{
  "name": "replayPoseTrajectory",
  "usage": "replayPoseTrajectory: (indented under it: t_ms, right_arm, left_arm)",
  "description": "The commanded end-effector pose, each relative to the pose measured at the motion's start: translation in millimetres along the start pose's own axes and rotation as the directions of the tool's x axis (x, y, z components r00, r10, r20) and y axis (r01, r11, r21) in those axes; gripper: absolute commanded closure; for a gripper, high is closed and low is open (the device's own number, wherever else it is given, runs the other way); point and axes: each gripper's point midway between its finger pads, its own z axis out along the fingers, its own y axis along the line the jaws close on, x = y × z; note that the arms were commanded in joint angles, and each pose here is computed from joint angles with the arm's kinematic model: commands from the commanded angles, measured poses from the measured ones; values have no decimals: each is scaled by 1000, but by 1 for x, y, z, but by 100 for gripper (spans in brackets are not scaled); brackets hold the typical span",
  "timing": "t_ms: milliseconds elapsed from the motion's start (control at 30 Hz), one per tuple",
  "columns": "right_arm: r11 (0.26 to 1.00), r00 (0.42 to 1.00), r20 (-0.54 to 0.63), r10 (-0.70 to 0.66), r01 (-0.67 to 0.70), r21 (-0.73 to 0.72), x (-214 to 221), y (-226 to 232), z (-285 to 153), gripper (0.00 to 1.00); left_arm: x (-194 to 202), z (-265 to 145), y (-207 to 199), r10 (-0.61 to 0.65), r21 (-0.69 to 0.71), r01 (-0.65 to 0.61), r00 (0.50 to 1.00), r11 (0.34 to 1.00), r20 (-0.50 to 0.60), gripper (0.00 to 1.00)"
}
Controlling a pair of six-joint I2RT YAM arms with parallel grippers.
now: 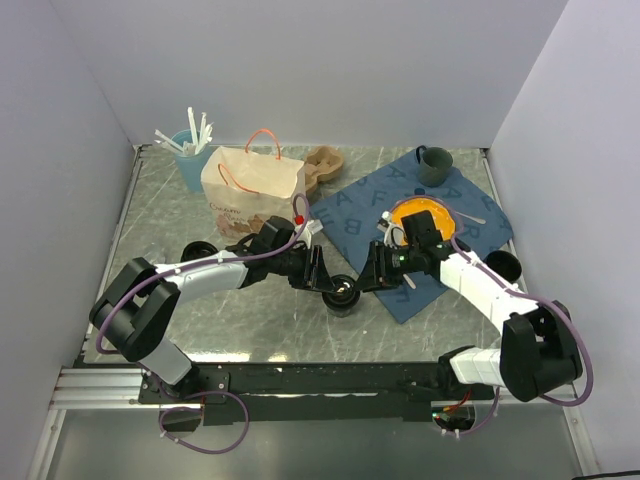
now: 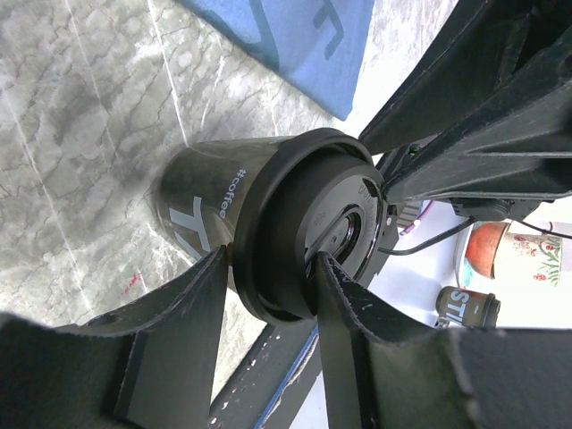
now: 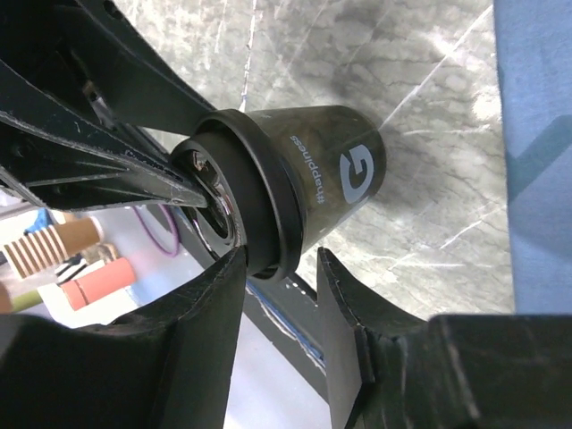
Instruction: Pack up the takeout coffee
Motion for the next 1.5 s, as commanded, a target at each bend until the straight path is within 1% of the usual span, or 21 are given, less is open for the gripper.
replayPoseTrajectory:
  t_ms: [0,100,133,200,233,500,533,633,667,767,833,867,900,967,1000,1067,1100,1200,1367,1467]
  right_arm:
    - [1000,1000,17,4,-3,-27,-2,-1,5,59]
    - [999,1000,20,24,-23,-50,2,-4,10,63]
    - [997,999,6,53,-52,-60,9,-6,13,65]
    - [995,998,15,62,-60,-74,10,-9,17,67]
    - [994,997,5,77,-77,-74,18,-14,20,68]
    - [985,990,27,135,-131,-116,28,-27,30,77]
    - [981,988,42,150,-143,-127,28,-32,31,77]
    - [973,981,28,194,-188,-136,36,-41,33,78]
    - [974,983,47,179,-170,-149,31,-41,34,79]
    - [972,984,41,172,-163,-171,31,-38,33,79]
    - [972,986,48,161,-150,-181,26,-33,29,73]
    - [975,987,68,143,-128,-184,22,-28,24,68]
    - [975,986,59,155,-143,-169,24,-27,21,65]
    - [981,986,92,142,-128,-147,17,-25,14,57]
    - [980,984,80,157,-146,-132,21,-27,13,57]
    - [984,983,103,155,-145,-105,17,-29,8,57]
    - [982,980,91,179,-172,-81,22,-34,7,57]
    - [989,980,130,149,-145,-40,17,-37,-1,62]
    - [990,981,135,137,-131,-53,15,-33,-3,67]
    - [990,980,152,130,-120,-74,11,-27,-6,65]
  left_arm:
    - [72,-1,81,-118,-300,61,978,952,-175,54]
    - [72,-1,83,-121,-302,63,977,951,-175,55]
    - [73,-1,83,-121,-303,63,977,951,-177,54]
    - [75,-1,85,-126,-309,64,975,949,-183,55]
    - [75,0,85,-126,-311,64,974,948,-186,55]
    - [80,-1,91,-134,-333,60,970,941,-205,55]
    - [81,-2,92,-134,-338,58,969,939,-208,55]
    - [83,-2,94,-136,-344,54,966,937,-219,55]
    - [84,-3,95,-136,-348,52,966,936,-220,55]
    - [84,-4,95,-139,-352,53,965,934,-224,55]
    - [85,-5,95,-139,-354,52,965,934,-223,55]
    - [84,-5,95,-138,-356,52,965,933,-222,55]
    - [85,-5,95,-139,-357,52,965,933,-223,55]
    - [85,-5,95,-144,-357,57,964,933,-222,55]
    - [85,-5,95,-143,-355,57,965,933,-222,55]
    - [86,-5,95,-148,-357,61,964,932,-222,55]
    - [85,-5,95,-149,-359,63,964,931,-219,55]
    - [83,-5,94,-150,-356,67,966,932,-211,55]
    - [83,-4,94,-152,-362,66,965,930,-215,55]
    - [81,-4,93,-151,-362,67,966,930,-210,55]
